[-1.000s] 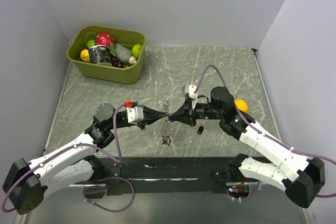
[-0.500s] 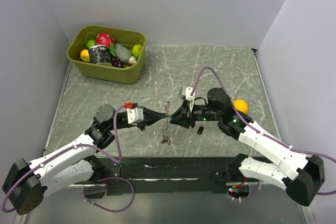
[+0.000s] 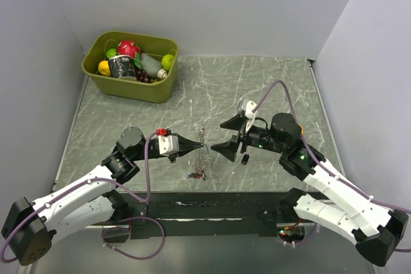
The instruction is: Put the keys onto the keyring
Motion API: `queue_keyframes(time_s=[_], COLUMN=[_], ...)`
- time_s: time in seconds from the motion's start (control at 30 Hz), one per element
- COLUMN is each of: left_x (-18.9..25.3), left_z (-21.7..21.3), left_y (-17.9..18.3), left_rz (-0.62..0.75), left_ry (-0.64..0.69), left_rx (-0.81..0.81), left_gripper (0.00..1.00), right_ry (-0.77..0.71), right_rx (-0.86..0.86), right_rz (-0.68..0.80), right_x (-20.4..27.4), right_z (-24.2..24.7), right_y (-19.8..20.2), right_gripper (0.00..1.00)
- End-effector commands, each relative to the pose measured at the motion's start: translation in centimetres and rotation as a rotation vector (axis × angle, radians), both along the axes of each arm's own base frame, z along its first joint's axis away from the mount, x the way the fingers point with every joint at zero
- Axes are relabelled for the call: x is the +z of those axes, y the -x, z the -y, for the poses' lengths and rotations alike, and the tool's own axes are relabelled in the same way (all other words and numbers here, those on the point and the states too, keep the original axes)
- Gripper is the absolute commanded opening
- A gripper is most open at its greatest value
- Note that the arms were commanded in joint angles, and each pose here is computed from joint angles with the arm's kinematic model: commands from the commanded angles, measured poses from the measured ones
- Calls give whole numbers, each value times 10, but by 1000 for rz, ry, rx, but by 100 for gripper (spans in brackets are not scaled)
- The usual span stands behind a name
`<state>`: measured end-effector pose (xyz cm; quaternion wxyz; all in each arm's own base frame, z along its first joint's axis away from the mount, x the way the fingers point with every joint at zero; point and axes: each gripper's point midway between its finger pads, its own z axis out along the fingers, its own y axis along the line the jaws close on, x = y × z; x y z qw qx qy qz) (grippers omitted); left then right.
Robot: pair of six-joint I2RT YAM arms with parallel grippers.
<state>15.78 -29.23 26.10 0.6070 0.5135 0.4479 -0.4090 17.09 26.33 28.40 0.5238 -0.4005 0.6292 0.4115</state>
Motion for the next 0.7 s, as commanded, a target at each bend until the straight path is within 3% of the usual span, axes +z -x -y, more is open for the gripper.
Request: queue_keyframes(time_s=[0.0,0.4,0.5,0.67], left_x=[32,22,22,20], left_z=[-2,0,-1,1], left_y=[4,1,0,-2], left_rz=[103,100,107,106], left_ry=[53,-8,-8,-18], left_rx=[-9,-11,-9,-7], left_gripper=[1,1,1,1], right_ry=[-57,-46,-37,-17], right_rx=[-164,-191,-181,-136], right_rz=[-64,-288,-324,-425], right_x=[13,4,1,-6], right_z=[8,-8,-12,-24], right_y=[-28,-45,-46,-45], right_gripper=[95,97,93,76])
